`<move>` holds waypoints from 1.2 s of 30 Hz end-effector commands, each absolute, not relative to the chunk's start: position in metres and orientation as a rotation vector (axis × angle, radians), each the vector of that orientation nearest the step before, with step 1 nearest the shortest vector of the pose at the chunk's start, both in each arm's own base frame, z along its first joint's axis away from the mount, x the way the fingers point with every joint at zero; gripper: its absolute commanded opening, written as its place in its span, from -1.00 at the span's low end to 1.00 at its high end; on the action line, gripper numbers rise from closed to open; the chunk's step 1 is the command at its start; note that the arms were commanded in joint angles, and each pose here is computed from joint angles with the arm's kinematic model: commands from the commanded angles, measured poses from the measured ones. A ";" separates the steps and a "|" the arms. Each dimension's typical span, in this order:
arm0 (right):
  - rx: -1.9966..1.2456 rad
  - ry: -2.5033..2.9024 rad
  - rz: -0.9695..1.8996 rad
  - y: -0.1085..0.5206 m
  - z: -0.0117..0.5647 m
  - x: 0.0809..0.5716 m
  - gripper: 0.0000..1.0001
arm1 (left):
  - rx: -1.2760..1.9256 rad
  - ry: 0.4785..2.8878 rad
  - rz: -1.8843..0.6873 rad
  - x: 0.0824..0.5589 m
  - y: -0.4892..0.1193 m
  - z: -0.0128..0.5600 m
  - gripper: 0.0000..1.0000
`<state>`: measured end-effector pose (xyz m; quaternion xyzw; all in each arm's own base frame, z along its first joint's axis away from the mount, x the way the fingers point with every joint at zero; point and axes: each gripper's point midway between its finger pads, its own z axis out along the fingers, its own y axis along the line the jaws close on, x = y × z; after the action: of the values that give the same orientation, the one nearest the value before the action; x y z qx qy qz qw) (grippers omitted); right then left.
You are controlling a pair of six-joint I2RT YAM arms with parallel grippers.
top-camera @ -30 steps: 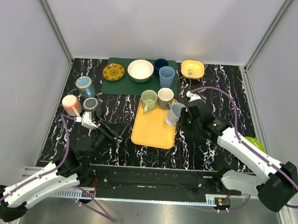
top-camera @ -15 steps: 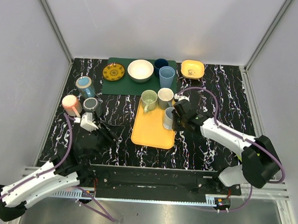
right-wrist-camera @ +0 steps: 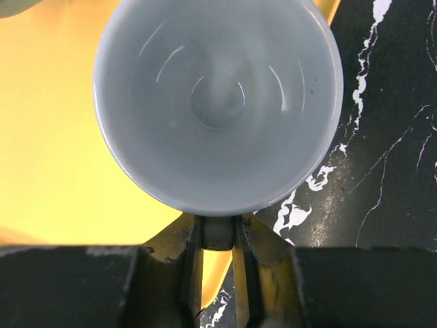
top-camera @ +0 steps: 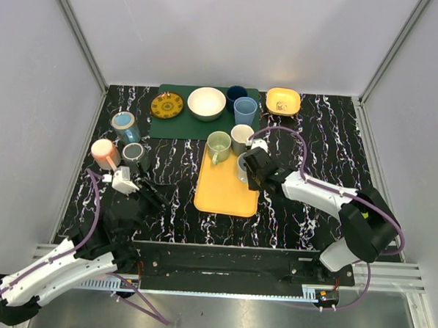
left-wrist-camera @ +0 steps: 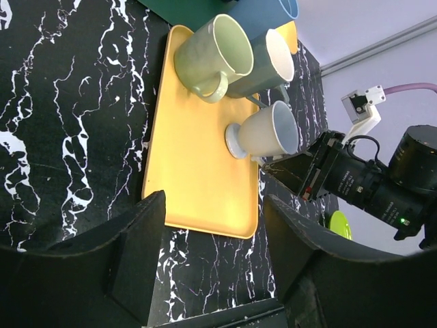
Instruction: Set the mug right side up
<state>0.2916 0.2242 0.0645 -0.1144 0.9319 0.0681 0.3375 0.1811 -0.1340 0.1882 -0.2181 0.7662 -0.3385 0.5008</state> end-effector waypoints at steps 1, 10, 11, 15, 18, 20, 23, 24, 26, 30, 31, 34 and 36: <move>-0.308 2.337 0.216 0.243 0.083 0.298 -0.55 | -0.550 1.799 -0.824 0.183 -0.127 0.208 0.24; -0.254 2.311 0.246 0.233 0.107 0.286 0.32 | -0.537 1.816 -0.751 0.188 -0.124 0.205 0.28; -0.246 2.301 0.254 0.233 0.114 0.286 0.33 | -0.539 1.827 -0.717 0.188 -0.120 0.202 0.28; -0.180 2.178 0.398 0.229 0.178 0.273 0.37 | -0.604 1.811 -0.485 0.194 -0.084 0.206 0.32; -0.159 2.078 0.519 0.225 0.223 0.260 0.37 | -0.596 1.834 -0.204 0.200 -0.055 0.209 0.36; -0.161 2.066 0.542 0.222 0.234 0.253 0.37 | -0.560 1.903 -0.083 0.207 -0.055 0.208 0.40; -0.167 2.046 0.577 0.218 0.248 0.245 0.37 | -0.576 2.096 0.010 0.226 -0.049 0.174 0.42; -0.165 2.031 0.595 0.217 0.254 0.243 0.37 | -0.636 2.131 0.062 0.233 -0.029 0.164 0.42; -0.173 2.013 0.622 0.218 0.261 0.239 0.37 | -0.628 2.237 -0.060 0.246 -0.042 0.140 0.33; -0.193 1.988 0.660 0.218 0.271 0.233 0.37 | -0.652 2.311 -0.022 0.265 -0.030 0.123 0.30; -0.202 1.987 0.670 0.220 0.271 0.232 0.37 | -0.655 2.343 0.000 0.269 -0.030 0.115 0.31; -0.218 1.977 0.692 0.222 0.273 0.229 0.38 | -0.665 2.338 -0.003 0.284 -0.033 0.110 0.30; -0.227 1.966 0.709 0.223 0.275 0.227 0.38 | -0.673 2.304 -0.021 0.297 -0.035 0.112 0.30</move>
<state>0.2346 0.2165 0.2542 -0.0801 0.8320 0.2593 0.4840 0.2578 -0.0184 0.0894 -0.2759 0.9075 0.0444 0.3135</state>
